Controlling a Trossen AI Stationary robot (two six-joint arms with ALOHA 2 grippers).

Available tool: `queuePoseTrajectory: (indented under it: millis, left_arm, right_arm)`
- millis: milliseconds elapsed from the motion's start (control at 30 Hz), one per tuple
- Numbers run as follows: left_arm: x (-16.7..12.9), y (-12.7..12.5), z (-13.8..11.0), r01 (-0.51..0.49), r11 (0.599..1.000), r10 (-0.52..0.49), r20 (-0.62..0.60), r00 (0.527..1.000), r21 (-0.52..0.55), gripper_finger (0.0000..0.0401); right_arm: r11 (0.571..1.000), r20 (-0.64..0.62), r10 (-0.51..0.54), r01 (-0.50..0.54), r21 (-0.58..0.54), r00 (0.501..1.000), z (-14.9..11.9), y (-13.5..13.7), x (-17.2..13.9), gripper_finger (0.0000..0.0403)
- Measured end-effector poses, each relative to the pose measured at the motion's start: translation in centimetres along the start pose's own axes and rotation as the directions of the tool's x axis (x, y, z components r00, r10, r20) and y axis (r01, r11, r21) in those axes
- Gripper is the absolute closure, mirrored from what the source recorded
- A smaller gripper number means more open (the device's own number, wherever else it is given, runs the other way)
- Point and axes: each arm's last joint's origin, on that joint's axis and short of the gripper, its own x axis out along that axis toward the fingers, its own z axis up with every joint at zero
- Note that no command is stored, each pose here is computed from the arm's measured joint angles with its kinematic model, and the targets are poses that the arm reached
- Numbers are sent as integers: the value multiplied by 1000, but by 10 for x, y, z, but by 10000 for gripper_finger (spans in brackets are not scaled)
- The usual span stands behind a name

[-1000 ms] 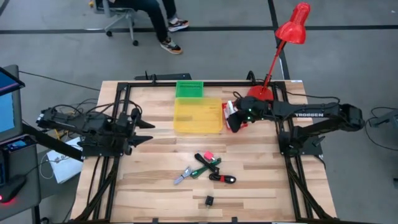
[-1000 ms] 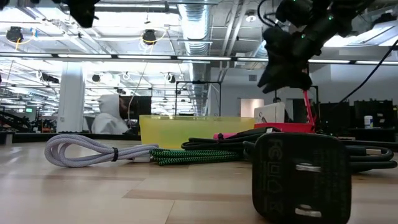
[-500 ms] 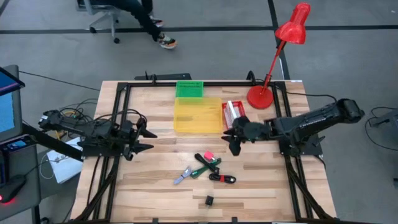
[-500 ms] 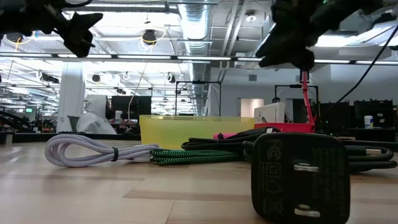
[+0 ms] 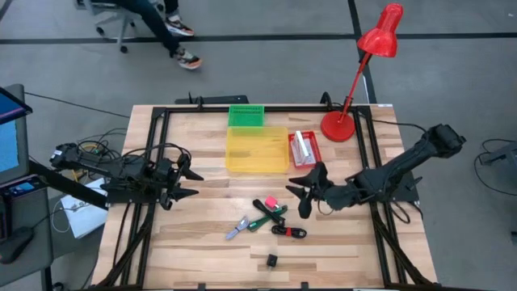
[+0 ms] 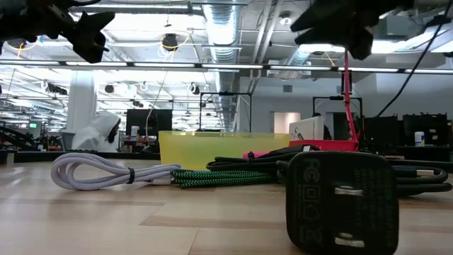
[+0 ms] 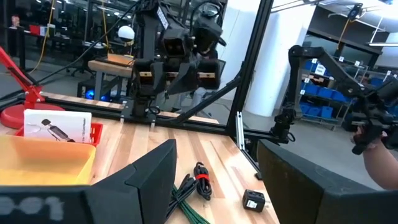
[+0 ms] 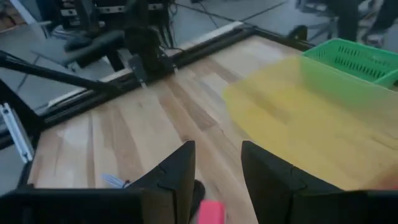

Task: Pick and place items into bin
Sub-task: Put the black charger cable into the yellow bin

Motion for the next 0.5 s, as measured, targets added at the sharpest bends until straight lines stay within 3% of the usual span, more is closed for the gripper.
queuePoseTrajectory:
  millis: [267, 500]
  left_arm:
    - [0, 0, -1, -3, 1000, 3, -10, 1000, -1, 186]
    - [0, 0, -1, -3, 1000, 3, -11, 1000, -4, 186]
  right_arm:
    - [997, 39, 49, -51, 57, 998, -23, 20, 30, 278]
    - [962, 126, 254, -264, 73, 959, -32, 43, 42, 278]
